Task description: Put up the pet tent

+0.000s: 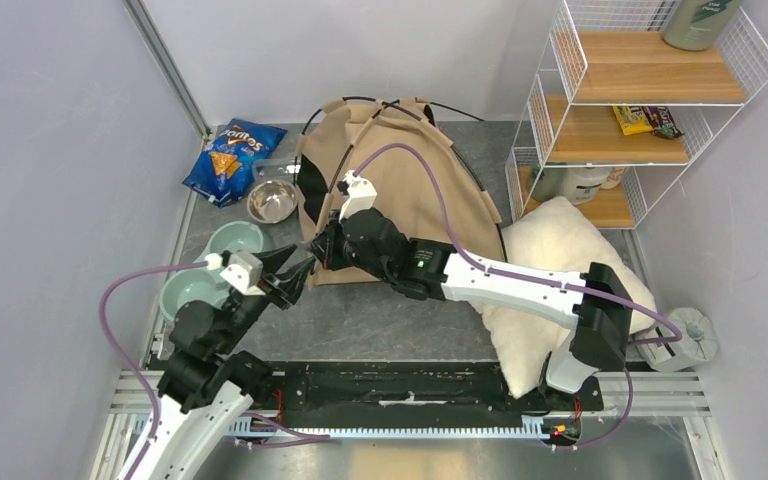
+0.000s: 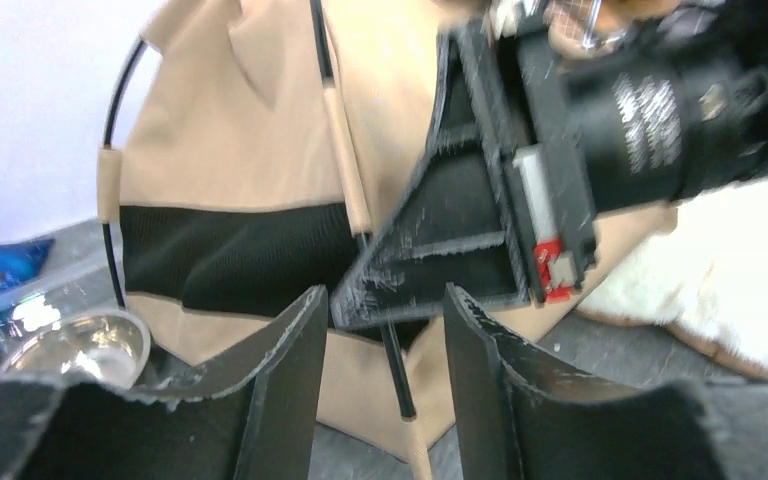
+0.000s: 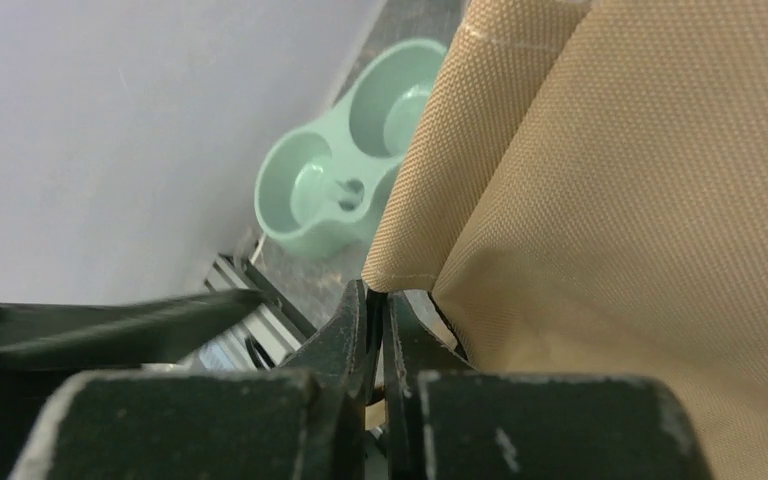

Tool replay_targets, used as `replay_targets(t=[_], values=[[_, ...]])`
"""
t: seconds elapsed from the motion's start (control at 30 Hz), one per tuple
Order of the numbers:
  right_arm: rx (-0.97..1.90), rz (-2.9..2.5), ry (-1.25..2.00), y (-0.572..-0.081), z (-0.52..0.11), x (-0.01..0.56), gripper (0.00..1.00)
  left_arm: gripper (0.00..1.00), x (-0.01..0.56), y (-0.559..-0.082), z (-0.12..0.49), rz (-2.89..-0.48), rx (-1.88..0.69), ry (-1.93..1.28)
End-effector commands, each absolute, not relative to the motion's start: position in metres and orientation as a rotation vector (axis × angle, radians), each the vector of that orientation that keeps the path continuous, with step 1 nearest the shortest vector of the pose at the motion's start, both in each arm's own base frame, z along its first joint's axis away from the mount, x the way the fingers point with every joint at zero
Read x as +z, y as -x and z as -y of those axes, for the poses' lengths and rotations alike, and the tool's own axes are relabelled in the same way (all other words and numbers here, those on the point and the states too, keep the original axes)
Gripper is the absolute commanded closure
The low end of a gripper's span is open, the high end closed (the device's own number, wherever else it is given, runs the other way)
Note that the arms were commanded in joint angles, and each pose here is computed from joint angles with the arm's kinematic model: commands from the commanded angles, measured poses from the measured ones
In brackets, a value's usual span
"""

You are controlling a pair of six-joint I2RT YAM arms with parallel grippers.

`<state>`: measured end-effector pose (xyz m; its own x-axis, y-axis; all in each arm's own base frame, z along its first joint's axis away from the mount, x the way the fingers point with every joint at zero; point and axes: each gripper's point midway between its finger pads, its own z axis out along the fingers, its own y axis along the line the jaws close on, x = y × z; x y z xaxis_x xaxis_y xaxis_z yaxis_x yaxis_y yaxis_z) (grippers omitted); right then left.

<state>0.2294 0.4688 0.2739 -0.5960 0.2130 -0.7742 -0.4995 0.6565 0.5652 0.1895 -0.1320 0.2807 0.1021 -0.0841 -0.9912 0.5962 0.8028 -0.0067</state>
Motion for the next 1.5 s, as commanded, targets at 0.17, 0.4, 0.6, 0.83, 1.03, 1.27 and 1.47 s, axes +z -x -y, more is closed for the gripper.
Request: replay_targets(t=[0.17, 0.4, 0.6, 0.83, 1.03, 1.27, 1.47], values=[[1.106, -2.050, 0.365, -0.199, -0.476, 0.273, 0.63, 0.43, 0.341, -0.165, 0.089, -1.220, -0.401, -0.343], [1.064, -2.168, 0.382, -0.178, -0.439, 0.260, 0.30, 0.43, 0.360, -0.166, 0.081, -1.180, -0.428, -0.239], [0.990, -2.100, 0.522, -0.168, -0.391, 0.300, 0.21, 0.42, 0.368, -0.177, 0.079, -1.161, -0.447, -0.156], [0.758, -1.915, 0.601, -0.200, -0.318, 0.396, 0.20, 0.42, 0.372, -0.184, 0.070, -1.190, -0.431, -0.076], [0.474, -1.883, 0.519, -0.268, -0.262, 0.423, 0.20, 0.36, 0.373, -0.183, 0.074, -1.236, -0.453, -0.082], [0.338, -1.953, 0.681, -0.333, -0.242, 0.398, 0.18, 0.35, 0.372, -0.182, 0.076, -1.267, -0.491, -0.062], [0.345, -2.021, 0.740, -0.369, -0.234, 0.371, 0.27, 0.35, 0.372, -0.182, 0.072, -1.256, -0.483, -0.037]])
